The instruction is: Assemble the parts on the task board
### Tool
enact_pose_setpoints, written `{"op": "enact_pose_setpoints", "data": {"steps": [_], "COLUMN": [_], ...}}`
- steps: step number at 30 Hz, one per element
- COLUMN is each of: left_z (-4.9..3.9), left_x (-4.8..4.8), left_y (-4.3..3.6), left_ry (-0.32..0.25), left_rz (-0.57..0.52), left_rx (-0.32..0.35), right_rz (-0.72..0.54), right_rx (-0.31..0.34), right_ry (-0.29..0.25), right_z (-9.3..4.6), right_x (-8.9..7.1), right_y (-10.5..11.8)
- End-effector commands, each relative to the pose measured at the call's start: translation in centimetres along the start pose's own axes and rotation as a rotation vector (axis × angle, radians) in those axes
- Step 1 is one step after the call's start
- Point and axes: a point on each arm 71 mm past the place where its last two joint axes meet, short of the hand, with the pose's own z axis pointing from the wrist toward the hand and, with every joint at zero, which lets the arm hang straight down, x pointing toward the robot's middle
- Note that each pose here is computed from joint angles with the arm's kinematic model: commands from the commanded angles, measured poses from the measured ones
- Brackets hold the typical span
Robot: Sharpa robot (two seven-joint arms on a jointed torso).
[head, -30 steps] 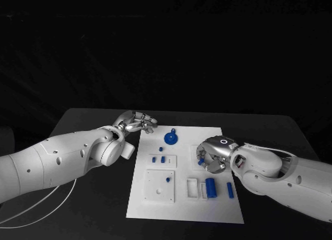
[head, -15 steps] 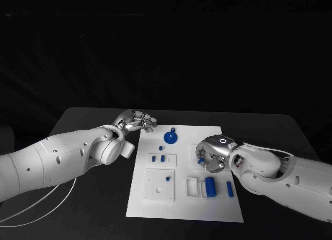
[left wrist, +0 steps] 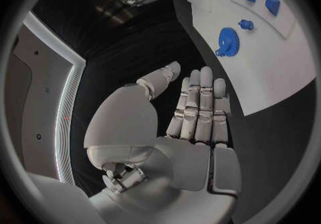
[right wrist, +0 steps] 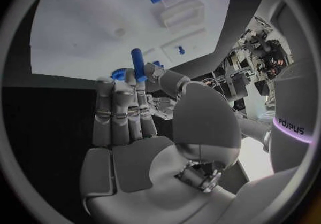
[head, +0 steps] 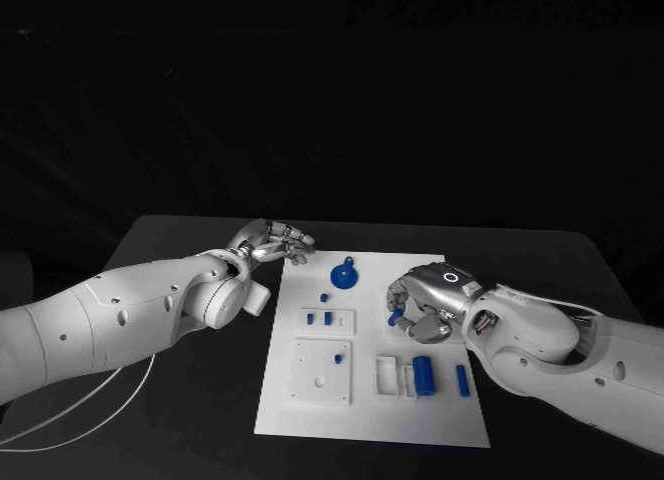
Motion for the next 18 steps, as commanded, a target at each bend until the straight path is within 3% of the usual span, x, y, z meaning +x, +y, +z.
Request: {"op": "enact_pose_setpoints", "data": {"steps": [1,12,18], "left_z": [0.14,0.34,0.48], "left_x": [0.24,0.51,0.79], "left_y": [-0.26,-0.32,-0.42], "left_ry": [0.012,0.016,0.018], "left_rz": [-0.01,-0.011,-0.013], "left_rx": [0.018,0.019,0.021], "right_rz": [0.013,0.059,0.065], "right_rx": [-0.03,-0.14,-0.225], "right_ry": [-0.034,-0.05,-0.038], "right_z": [0.1,2.2,2.9], "right_x": [-0.4,-0.6,0.5], "right_y": [1.1,5.8,9.6]}}
